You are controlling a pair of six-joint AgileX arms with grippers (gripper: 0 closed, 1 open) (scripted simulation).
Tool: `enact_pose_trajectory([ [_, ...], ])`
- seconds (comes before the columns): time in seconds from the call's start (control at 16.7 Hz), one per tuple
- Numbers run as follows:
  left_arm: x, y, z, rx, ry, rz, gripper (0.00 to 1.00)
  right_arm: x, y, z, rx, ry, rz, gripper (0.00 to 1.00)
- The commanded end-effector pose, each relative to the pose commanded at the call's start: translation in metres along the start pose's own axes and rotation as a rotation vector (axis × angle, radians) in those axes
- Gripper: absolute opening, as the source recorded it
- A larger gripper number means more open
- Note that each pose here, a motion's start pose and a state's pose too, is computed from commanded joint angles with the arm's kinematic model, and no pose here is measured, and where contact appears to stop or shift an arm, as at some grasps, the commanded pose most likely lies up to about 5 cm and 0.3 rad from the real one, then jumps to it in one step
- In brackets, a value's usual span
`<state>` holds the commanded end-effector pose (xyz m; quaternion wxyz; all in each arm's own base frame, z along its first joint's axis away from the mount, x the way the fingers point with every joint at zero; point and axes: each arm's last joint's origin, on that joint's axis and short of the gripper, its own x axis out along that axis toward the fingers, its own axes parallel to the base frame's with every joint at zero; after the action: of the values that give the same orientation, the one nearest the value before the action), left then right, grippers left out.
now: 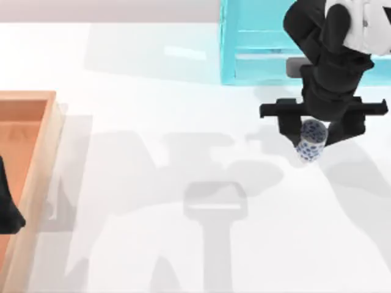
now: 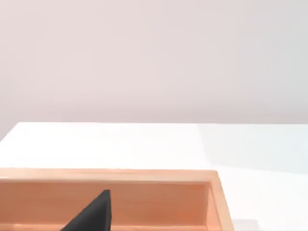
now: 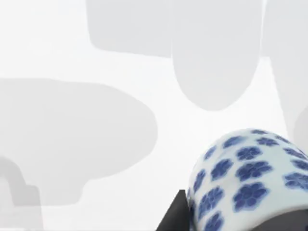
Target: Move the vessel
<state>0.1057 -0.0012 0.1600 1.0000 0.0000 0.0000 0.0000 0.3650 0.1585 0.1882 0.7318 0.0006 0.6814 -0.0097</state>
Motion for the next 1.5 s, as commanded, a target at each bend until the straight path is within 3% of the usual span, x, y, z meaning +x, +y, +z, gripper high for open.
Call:
enact_pose_trajectory([
  [0.24,0.000,0.000,0.000,0.000,0.000,0.000,1.00,-0.014,-0.091,-0.028,-0.012,0.012,0.001,0.00],
  [0.42,0.000,0.000,0.000,0.000,0.000,0.000,1.00,-0.021,-0.121,-0.039,-0.004,-0.022,0.019,0.00],
  [0.84,0.000,0.000,0.000,0.000,0.000,0.000,1.00,-0.017,-0.122,-0.039,-0.007,-0.025,0.020,0.00],
  [1.26,0.000,0.000,0.000,0.000,0.000,0.000,1.00,0.036,-0.121,-0.039,-0.004,-0.032,0.024,0.00],
  [1.5,0.000,0.000,0.000,0.000,0.000,0.000,1.00,0.043,-0.122,-0.040,-0.003,-0.030,0.023,0.00],
])
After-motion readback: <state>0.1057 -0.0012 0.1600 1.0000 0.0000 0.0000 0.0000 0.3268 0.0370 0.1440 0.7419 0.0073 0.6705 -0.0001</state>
